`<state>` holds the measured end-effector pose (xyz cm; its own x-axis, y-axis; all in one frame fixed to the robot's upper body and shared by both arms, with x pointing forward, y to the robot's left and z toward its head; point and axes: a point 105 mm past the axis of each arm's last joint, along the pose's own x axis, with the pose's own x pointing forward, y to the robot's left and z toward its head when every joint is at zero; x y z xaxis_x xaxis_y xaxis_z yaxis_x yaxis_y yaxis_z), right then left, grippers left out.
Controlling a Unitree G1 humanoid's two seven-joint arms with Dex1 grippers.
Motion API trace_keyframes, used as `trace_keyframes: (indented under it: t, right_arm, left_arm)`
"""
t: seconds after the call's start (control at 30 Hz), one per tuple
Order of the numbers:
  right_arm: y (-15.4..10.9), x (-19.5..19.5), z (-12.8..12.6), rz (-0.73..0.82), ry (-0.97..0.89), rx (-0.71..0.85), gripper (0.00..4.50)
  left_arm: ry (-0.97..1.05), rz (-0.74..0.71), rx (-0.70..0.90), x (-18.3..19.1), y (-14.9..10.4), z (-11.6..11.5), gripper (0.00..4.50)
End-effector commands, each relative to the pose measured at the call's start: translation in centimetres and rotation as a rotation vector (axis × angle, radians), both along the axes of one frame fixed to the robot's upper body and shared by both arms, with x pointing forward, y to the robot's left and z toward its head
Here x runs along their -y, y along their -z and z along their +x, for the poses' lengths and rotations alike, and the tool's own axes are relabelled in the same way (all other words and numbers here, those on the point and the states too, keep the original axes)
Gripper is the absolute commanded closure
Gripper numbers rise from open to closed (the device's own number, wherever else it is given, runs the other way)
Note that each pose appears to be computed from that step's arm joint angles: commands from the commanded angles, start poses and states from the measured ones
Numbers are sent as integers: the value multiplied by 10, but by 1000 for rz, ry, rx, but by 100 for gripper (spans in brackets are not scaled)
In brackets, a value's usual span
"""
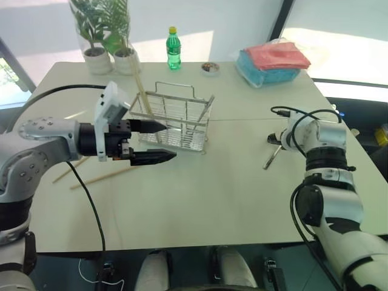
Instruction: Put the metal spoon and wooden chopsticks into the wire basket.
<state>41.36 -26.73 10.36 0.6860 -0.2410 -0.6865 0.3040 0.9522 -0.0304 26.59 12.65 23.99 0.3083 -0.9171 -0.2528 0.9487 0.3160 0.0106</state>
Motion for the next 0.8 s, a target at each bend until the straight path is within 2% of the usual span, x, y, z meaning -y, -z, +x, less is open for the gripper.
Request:
trace_keyframes:
  t: [0.03,0.13,0.37,0.63,0.73,0.8]
  right_arm:
    - [3,6,1,-1,41,-8,2]
    - [8,4,0,19,48,-25,86]
    - [13,4,-2,29,59,-39,446]
    - [8,9,-1,-16,51,-22,446]
    - [-11,12,6,-83,-4,64,446]
    - [-34,11,14,-143,-66,170,446]
  left_arm:
    - [9,5,50,0,-12,-4,0]
    - [4,7,53,-1,-12,-4,0]
    - [-1,1,57,-1,-16,-1,0]
    - [-5,-5,66,-3,-19,4,0]
    - [-12,-6,75,-4,-19,6,0]
    - [-26,-11,85,-6,-20,7,0]
